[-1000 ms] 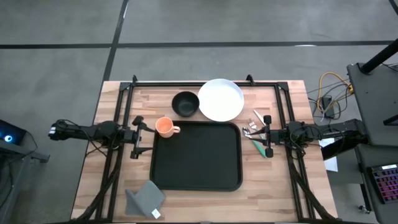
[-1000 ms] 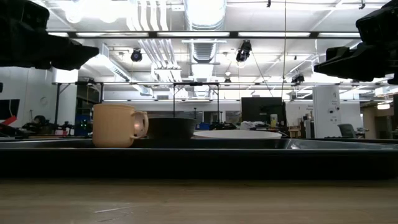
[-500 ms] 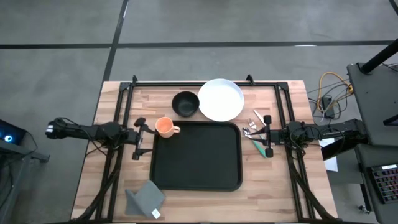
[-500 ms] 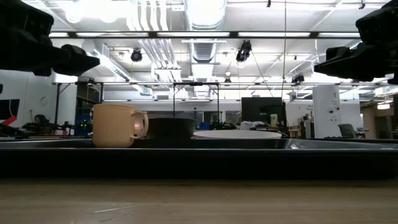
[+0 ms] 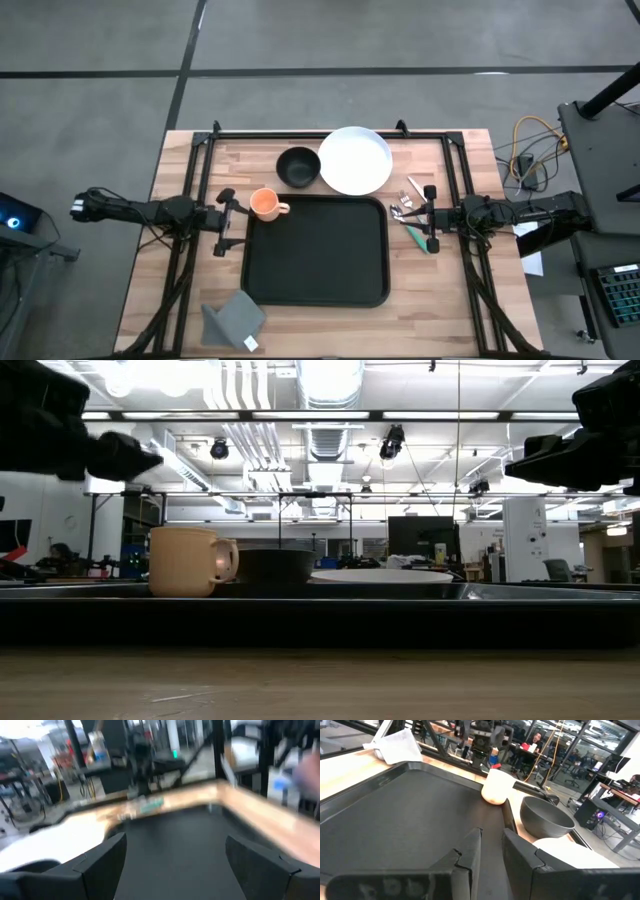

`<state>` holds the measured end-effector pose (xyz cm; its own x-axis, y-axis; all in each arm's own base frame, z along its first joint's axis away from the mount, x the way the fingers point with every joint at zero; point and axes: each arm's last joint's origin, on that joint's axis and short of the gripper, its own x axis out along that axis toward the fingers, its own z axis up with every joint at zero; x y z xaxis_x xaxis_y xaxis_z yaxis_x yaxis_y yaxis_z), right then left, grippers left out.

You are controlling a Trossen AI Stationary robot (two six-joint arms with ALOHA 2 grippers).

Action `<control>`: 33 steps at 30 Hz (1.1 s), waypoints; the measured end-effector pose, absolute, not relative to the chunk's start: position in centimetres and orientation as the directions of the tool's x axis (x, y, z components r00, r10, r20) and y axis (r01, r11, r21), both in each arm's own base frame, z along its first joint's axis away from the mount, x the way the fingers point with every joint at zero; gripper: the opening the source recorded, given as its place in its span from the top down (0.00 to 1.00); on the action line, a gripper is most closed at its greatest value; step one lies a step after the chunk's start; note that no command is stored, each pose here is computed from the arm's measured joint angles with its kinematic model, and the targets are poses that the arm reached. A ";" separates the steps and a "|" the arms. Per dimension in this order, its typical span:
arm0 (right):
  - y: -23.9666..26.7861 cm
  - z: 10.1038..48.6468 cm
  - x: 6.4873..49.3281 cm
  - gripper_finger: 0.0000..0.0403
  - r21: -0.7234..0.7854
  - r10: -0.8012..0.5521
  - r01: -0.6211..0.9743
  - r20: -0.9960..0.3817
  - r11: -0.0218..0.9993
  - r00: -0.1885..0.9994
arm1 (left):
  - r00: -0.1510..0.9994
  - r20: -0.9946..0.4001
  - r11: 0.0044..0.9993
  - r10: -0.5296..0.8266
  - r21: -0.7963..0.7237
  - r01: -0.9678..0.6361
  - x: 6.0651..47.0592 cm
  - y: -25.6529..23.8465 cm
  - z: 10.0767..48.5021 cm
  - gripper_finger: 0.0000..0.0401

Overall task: Set up tray
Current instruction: Put the white plate on the black serving tray

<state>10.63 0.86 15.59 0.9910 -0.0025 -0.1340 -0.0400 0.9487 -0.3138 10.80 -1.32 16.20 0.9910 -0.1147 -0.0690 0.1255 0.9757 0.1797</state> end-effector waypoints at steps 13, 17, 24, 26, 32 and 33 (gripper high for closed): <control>0.9 15.6 10.6 0.83 -0.314 -0.002 -0.040 -0.133 0.949 0.991 | 0.993 0.036 0.993 -0.115 0.042 0.114 10.4 -1.3 17.1 0.21; 0.9 15.6 10.6 0.83 -0.314 -0.002 -0.040 -0.134 0.949 0.991 | 0.991 0.070 0.993 -0.116 0.036 0.113 10.1 -1.2 17.4 0.21; 0.9 15.6 10.6 0.83 -0.314 -0.003 -0.040 -0.133 0.949 0.991 | 0.992 0.046 0.991 -0.117 -0.056 0.120 9.7 -1.2 17.0 0.21; 0.9 15.6 10.6 0.83 -0.314 -0.002 -0.040 -0.133 0.949 0.991 | 0.991 0.053 0.991 -0.119 -0.059 0.122 9.7 -1.2 17.1 0.21; 0.9 15.6 10.6 0.83 -0.314 -0.002 -0.040 -0.133 0.949 0.991 | 0.991 0.031 0.990 -0.127 -0.062 0.129 9.7 -1.2 16.9 0.21; 0.9 15.6 10.6 0.83 -0.314 -0.003 -0.040 -0.133 0.949 0.991 | 0.991 0.029 0.989 -0.129 -0.063 0.131 9.7 -1.2 16.9 0.21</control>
<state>10.63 0.85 15.60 0.9911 -0.0025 -0.1332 -0.0398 0.9487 -0.3138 9.66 -1.22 16.86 0.9912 -0.1291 0.0293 0.1307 0.9894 -0.0625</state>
